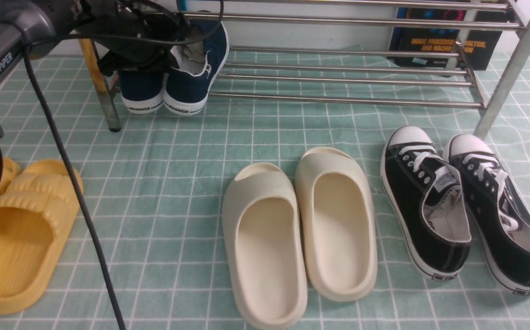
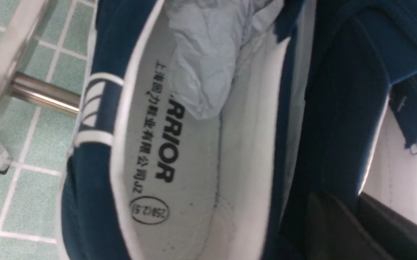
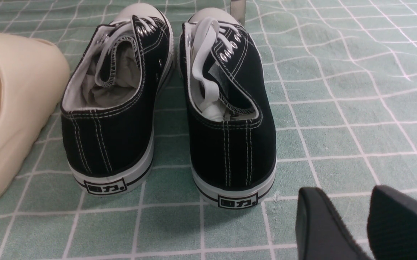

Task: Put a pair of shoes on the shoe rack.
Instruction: Use the left arm to put a shoe into the shoe rack

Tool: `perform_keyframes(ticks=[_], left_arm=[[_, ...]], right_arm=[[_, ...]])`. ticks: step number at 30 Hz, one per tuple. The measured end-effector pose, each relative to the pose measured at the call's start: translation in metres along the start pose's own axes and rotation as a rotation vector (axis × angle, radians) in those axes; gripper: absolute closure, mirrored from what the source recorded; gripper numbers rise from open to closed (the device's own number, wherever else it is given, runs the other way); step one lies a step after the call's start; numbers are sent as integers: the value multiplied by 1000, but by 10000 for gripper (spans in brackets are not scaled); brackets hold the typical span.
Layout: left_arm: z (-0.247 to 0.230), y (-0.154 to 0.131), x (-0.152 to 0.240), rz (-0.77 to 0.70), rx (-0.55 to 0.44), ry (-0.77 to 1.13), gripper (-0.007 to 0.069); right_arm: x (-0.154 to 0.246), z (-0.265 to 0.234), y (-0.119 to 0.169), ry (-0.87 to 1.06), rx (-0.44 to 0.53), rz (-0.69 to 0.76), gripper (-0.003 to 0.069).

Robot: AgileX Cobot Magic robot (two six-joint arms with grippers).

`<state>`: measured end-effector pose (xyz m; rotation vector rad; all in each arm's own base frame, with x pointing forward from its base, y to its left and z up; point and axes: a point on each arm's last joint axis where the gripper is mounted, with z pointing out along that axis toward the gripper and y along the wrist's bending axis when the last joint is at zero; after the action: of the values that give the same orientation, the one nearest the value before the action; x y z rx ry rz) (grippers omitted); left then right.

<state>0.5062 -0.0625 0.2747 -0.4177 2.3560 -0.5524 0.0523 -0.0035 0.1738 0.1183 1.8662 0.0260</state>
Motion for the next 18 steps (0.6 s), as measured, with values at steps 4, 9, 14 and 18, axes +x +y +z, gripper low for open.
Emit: perform_keyframes(ticks=[4, 9, 14, 18], left_arm=[[3, 1, 1, 0, -3, 3, 519], [-4, -3, -4, 18, 13, -32, 312], [-50, -20, -15, 128, 26, -76, 233], [-85, -28, -15, 222, -11, -48, 280]], right_arm=[[0, 0, 0, 0, 0, 0, 412], [0, 0, 0, 0, 0, 0, 412], [0, 0, 0, 0, 0, 0, 412], [0, 0, 0, 0, 0, 0, 412]])
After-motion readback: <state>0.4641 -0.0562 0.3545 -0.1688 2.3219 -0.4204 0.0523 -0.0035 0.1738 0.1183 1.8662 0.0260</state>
